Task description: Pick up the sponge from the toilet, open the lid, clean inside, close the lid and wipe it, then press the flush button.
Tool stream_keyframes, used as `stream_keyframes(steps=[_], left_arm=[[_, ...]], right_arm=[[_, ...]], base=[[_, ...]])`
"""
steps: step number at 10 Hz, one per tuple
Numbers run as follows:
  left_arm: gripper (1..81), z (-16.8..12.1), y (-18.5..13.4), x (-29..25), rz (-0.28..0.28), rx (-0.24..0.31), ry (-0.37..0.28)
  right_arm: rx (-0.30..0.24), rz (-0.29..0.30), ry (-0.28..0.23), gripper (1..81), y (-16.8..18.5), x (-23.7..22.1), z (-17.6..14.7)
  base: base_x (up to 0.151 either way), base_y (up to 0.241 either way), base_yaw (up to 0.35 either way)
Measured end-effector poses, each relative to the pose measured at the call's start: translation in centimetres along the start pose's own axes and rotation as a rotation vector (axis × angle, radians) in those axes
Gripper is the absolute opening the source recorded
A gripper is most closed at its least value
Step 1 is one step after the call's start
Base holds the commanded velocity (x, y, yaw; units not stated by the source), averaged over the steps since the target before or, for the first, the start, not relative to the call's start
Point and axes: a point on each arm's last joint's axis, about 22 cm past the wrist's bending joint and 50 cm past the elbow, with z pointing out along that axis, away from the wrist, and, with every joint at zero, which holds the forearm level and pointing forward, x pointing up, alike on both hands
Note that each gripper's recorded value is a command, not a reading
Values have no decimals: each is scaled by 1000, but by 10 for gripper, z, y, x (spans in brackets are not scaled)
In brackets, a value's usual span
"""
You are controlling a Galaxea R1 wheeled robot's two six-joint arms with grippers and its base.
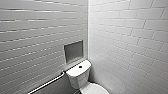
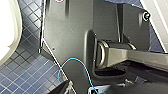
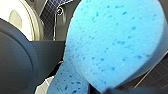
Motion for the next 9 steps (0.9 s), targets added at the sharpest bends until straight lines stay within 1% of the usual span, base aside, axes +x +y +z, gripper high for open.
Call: stream_keyframes(steps=[1, 2, 6, 9], left_arm=[[811, -1, -2, 9, 33, 5, 9], [811, -2, -1, 16, 45, 8, 20], [811, 0, 4, 15, 52, -2, 17], [811, 1, 4, 2, 53, -5, 5]], right_arm=[[-4, 0, 1, 10, 2, 1, 0], [-7, 0, 0, 10, 3, 0, -1], [-6, -1, 0, 10, 3, 1, 0], [-7, 3, -10, 10, 3, -12, 0]], base=[[0, 0, 0], [0, 0, 0], [0, 0, 0], [77, 0, 0]])
